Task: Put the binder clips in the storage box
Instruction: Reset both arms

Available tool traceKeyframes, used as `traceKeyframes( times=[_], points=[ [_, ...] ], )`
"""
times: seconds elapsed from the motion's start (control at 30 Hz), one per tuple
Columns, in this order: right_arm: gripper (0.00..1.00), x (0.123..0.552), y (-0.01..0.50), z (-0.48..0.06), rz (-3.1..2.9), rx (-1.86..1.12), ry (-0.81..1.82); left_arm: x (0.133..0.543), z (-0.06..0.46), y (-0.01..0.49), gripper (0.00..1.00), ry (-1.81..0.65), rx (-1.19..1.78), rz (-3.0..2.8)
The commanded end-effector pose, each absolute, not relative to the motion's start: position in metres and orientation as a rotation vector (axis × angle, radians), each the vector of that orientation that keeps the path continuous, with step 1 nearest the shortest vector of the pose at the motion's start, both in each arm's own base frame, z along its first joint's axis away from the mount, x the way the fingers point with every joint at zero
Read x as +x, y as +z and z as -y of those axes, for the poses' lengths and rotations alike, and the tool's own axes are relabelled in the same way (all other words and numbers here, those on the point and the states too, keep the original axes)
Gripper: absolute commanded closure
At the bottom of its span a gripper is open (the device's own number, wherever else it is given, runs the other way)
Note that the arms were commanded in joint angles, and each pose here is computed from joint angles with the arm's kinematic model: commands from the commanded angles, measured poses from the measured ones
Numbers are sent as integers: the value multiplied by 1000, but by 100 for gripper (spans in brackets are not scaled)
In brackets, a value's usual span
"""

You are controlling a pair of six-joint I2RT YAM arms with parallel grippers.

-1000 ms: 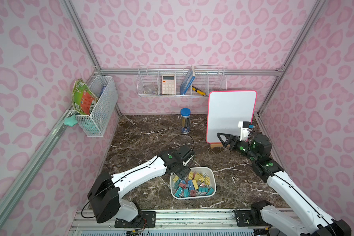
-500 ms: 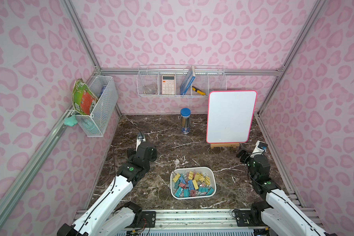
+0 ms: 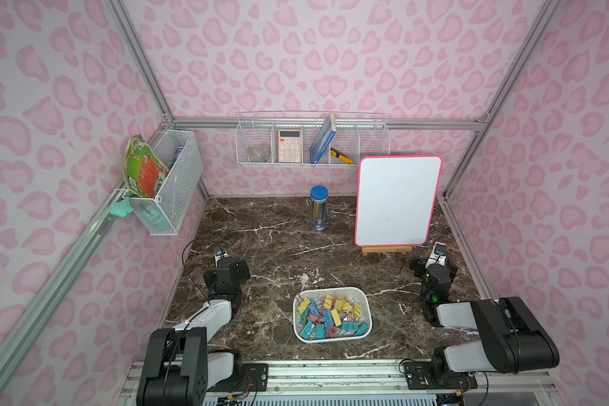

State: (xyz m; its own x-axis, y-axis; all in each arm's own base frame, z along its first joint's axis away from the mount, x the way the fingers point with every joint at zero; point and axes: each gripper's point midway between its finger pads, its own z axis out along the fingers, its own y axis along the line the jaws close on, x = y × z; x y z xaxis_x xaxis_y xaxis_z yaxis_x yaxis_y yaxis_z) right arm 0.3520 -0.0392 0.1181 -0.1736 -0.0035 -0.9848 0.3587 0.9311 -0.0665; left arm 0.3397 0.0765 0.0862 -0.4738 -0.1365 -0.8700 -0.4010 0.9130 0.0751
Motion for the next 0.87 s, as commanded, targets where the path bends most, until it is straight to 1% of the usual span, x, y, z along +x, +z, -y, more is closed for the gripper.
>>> traceKeyframes(
  times=[0.0, 0.07, 0.1, 0.17, 0.23, 0.3, 0.37, 0.83],
  points=[
    [1, 354, 141, 25, -1606, 157, -258, 380, -55, 119, 2, 152, -272, -1899],
    [1, 345, 152, 24, -1513, 138, -220, 389, -58, 107, 2, 129, -278, -1953],
    [1, 343, 147, 25, -1530, 136, -229, 392, -57, 99, 2, 127, -275, -1966],
    [1, 355, 134, 27, -1630, 158, -220, 395, -55, 87, 2, 118, -253, -1961],
    [1, 365, 136, 32, -1617, 184, -227, 398, -56, 88, 2, 115, -245, -1934],
    [1, 357, 139, 32, -1590, 175, -220, 398, -57, 86, 1, 115, -251, -1963],
    [1, 365, 134, 31, -1624, 170, -222, 398, -57, 85, 1, 112, -259, -1977],
    [1, 364, 135, 30, -1617, 165, -217, 398, -57, 86, 1, 113, -258, -1975]
  ],
)
